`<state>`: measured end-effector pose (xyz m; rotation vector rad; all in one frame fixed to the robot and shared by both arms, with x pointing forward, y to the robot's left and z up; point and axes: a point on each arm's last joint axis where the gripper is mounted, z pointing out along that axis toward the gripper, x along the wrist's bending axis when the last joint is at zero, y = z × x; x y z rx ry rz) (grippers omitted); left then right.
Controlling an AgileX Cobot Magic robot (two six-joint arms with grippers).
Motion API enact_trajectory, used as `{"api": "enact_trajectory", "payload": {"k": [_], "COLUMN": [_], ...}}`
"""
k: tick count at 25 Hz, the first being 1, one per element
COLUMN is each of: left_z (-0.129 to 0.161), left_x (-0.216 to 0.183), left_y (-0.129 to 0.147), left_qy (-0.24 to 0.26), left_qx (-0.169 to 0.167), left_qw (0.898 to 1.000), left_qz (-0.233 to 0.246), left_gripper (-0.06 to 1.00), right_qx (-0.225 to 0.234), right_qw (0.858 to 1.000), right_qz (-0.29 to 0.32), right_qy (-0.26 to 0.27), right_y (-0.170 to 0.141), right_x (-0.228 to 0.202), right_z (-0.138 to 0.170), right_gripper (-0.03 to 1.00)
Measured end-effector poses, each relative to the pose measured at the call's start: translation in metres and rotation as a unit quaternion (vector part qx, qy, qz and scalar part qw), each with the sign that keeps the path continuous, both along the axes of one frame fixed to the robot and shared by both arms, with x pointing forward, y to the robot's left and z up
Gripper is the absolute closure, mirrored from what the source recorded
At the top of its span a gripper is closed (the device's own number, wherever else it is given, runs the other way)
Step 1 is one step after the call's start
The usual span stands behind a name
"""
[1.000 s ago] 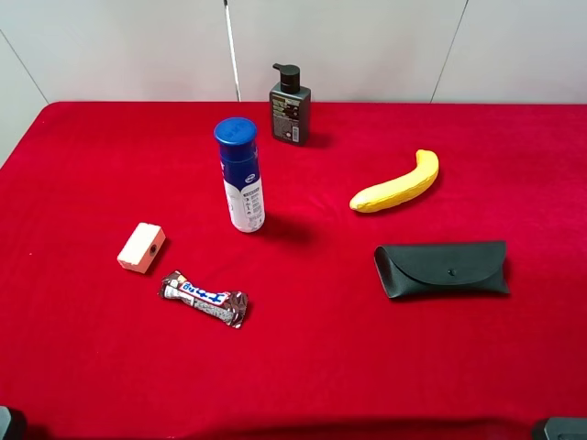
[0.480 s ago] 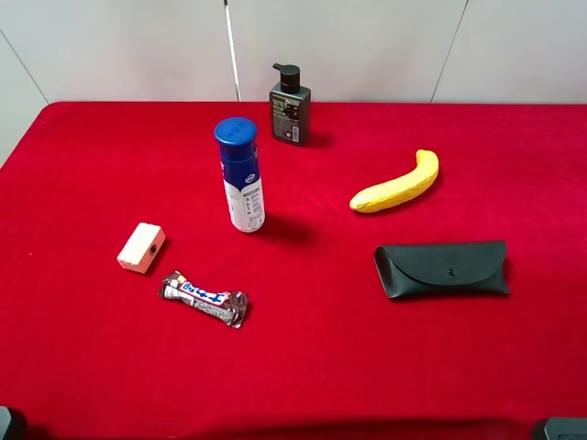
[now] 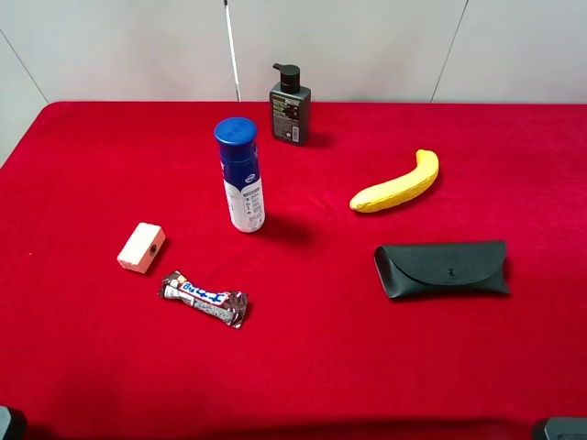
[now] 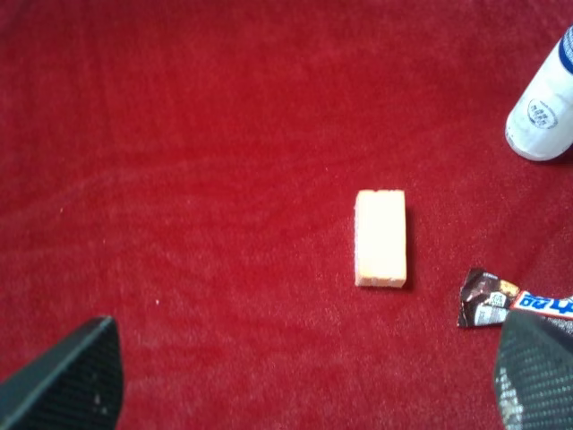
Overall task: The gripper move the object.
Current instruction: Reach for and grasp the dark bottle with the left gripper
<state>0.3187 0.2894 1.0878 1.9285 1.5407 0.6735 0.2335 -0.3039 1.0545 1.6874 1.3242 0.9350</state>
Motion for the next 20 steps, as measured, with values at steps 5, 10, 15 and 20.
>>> {"api": "enact_trajectory", "payload": {"k": [5, 10, 15, 20], "left_z": [0.014, 0.025, 0.034, 0.043], "left_x": [0.027, 0.056, 0.088, 0.120], "left_y": [-0.002, -0.007, -0.013, -0.021], "left_qy": [0.013, 0.034, 0.048, 0.050], "left_qx": [0.006, -0.001, -0.018, -0.039], "left_qw": [1.000, 0.999, 0.997, 0.995], "left_qz": [-0.013, -0.031, -0.056, -0.082], "left_gripper": [0.13, 0.13, 0.13, 0.13], "right_qx": [0.000, 0.000, 0.000, 0.000], "right_qw": [1.000, 1.000, 1.000, 1.000], "right_qz": [0.000, 0.000, 0.000, 0.000], "right_qy": [0.000, 0.000, 0.000, 0.000], "right_y": [0.000, 0.000, 0.000, 0.000], "right_x": [0.000, 0.000, 0.000, 0.000], "right_z": [0.000, 0.000, 0.000, 0.000], "right_gripper": [0.27, 0.27, 0.27, 0.27]}}
